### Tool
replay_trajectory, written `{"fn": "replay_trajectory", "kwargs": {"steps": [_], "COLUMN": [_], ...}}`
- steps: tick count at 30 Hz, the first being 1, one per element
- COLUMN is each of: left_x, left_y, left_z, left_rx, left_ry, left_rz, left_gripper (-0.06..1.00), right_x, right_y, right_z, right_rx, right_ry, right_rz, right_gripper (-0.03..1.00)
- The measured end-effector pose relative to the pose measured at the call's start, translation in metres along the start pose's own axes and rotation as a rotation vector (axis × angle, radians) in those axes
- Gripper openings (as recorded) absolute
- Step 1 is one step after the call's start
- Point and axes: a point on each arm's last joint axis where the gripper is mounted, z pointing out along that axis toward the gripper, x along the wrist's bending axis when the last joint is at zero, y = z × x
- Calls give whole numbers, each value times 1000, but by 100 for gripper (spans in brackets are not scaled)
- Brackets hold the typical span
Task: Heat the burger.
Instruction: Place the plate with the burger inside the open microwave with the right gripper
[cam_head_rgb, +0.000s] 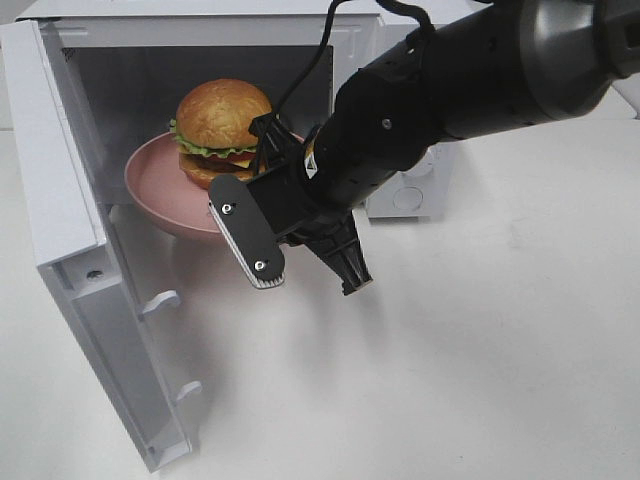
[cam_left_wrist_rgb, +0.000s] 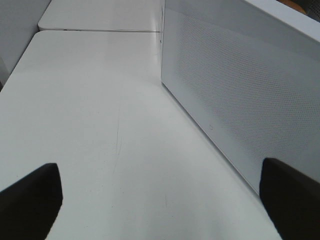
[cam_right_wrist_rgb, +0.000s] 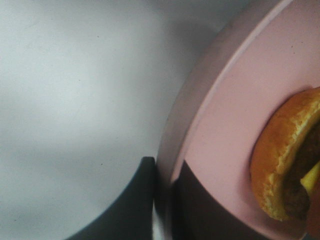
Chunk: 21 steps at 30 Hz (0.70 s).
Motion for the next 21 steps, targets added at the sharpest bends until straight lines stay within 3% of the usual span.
{"fn": "replay_trajectory", "kwargs": {"steps": [21], "left_x": [0], "left_y": [0], "left_z": [0], "left_rx": [0], "left_ry": [0], "left_rz": [0], "left_gripper": [100], "right_x": [-45], "right_y": [-16], "right_z": [21], "right_rx": [84], "right_ry": [-37], "right_rz": [97], "right_gripper": [5]}}
